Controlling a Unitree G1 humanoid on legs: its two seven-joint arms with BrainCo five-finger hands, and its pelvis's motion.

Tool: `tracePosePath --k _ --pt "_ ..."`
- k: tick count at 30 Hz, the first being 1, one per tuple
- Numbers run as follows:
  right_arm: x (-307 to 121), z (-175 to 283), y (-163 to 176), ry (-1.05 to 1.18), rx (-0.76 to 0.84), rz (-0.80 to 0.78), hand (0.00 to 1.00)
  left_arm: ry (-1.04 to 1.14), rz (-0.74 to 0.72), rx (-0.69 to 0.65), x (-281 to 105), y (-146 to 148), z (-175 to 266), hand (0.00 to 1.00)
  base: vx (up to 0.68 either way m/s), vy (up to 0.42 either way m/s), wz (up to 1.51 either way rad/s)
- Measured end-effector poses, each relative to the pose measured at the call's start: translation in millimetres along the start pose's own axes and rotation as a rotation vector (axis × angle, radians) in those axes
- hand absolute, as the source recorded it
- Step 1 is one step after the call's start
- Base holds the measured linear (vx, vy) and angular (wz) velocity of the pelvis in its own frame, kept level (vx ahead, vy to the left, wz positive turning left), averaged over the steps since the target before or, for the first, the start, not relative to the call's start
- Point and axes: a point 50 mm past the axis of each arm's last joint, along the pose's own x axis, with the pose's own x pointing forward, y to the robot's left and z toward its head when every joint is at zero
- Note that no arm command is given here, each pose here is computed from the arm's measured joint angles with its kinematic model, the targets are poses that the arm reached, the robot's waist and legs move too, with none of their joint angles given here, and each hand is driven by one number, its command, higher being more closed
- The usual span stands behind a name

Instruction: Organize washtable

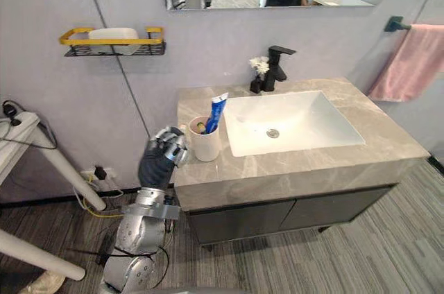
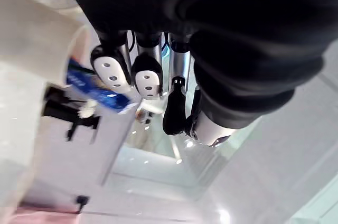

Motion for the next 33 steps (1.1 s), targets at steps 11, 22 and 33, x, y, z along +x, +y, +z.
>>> tracePosePath --k 11,22,33 --pt "0.0 12.0 5.9 -0.047 -0.012 0.032 0.00 0.030 -0.059 0.290 39.7 3.4 -9.8 1.00 -0.01 -0.017 -0.10" --pt "-3.4 31.1 15.9 -0.142 0.003 0.058 0.00 -0.076 0.039 0.300 63.9 11.6 16.5 1.00 -0.03 -0.017 -0.12" --pt "-4.1 35.1 12.4 -0.165 0.014 0.051 0.00 -0.011 0.093 0.238 44.7 20.2 2.1 1.00 -0.06 -0.031 -0.02"
